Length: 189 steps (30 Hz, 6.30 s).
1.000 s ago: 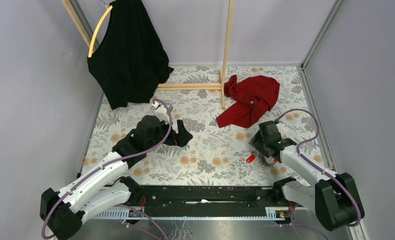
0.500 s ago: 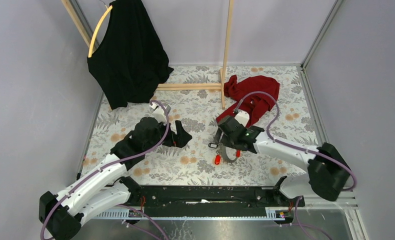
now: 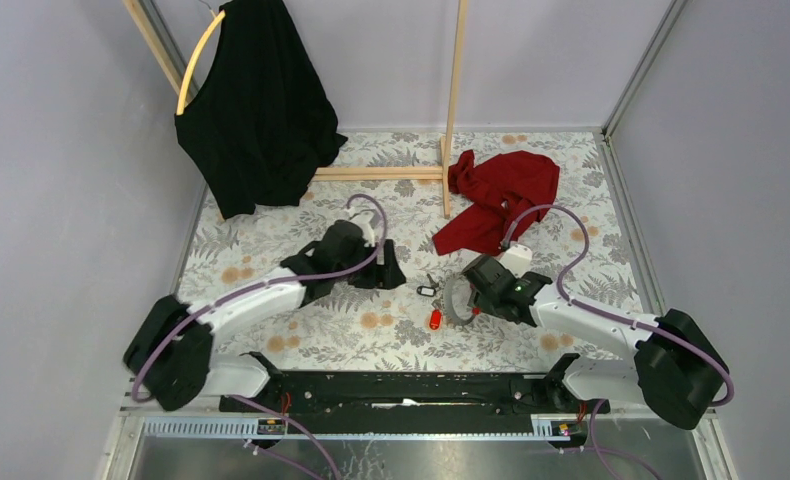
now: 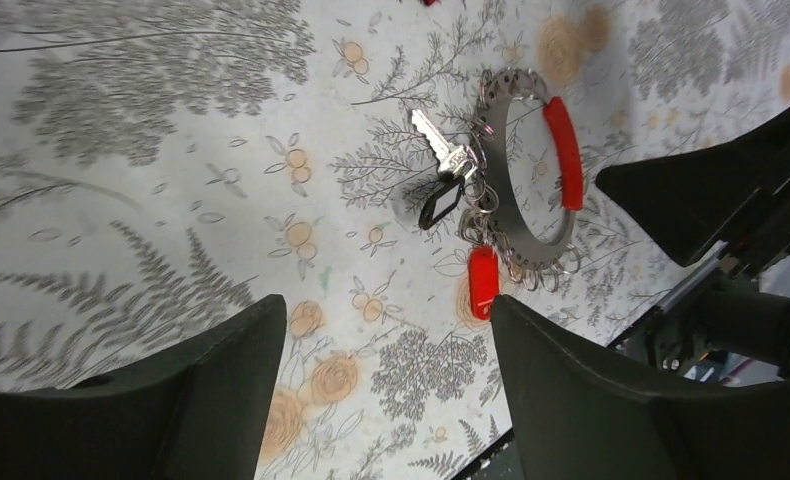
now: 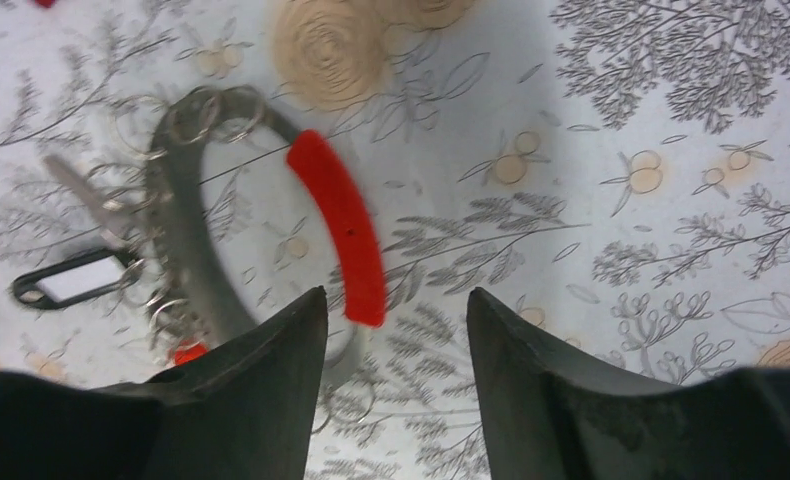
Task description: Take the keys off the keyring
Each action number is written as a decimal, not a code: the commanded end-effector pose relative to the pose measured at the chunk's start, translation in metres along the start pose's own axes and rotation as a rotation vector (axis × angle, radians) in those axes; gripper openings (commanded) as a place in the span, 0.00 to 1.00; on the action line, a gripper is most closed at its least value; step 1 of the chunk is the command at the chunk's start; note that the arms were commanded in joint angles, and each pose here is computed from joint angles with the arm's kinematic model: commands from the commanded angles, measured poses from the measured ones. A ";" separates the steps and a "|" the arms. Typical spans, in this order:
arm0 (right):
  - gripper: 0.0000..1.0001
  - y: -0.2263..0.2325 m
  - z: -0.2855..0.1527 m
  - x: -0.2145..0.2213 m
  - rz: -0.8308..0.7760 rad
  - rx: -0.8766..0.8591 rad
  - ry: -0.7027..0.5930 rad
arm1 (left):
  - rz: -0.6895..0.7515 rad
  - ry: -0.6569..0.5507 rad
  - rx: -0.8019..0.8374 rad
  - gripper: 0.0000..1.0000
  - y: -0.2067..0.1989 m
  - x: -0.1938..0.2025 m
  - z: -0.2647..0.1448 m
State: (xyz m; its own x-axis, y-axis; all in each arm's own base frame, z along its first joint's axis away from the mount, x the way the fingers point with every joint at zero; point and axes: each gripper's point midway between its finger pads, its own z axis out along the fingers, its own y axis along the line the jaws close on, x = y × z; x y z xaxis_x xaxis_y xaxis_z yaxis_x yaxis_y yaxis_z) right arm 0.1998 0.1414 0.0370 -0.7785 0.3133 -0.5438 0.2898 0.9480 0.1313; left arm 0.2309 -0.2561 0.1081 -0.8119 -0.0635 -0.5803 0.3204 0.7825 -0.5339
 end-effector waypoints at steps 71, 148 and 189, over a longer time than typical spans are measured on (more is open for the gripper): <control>0.00 0.098 -0.082 -0.080 -0.343 -0.464 -0.302 | -0.271 -0.110 0.112 0.74 -0.048 -0.073 -0.016; 0.92 0.123 -0.234 -0.018 -0.620 -1.110 -0.275 | 0.267 0.349 0.653 0.00 -0.112 0.030 -0.135; 0.00 0.158 -0.277 -0.020 -0.190 -1.456 -0.003 | 0.259 0.195 0.915 0.47 -0.175 0.038 -0.194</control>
State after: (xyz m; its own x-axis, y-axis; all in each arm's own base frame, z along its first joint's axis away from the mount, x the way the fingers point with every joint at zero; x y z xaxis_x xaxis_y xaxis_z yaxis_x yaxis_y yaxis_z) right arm 0.0885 0.3006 0.2665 -0.7361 0.0022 -0.6769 -0.6590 0.2262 0.7173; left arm 0.0446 -0.2688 0.2713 -0.6706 0.3281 -0.6654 0.7071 0.0112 -0.7071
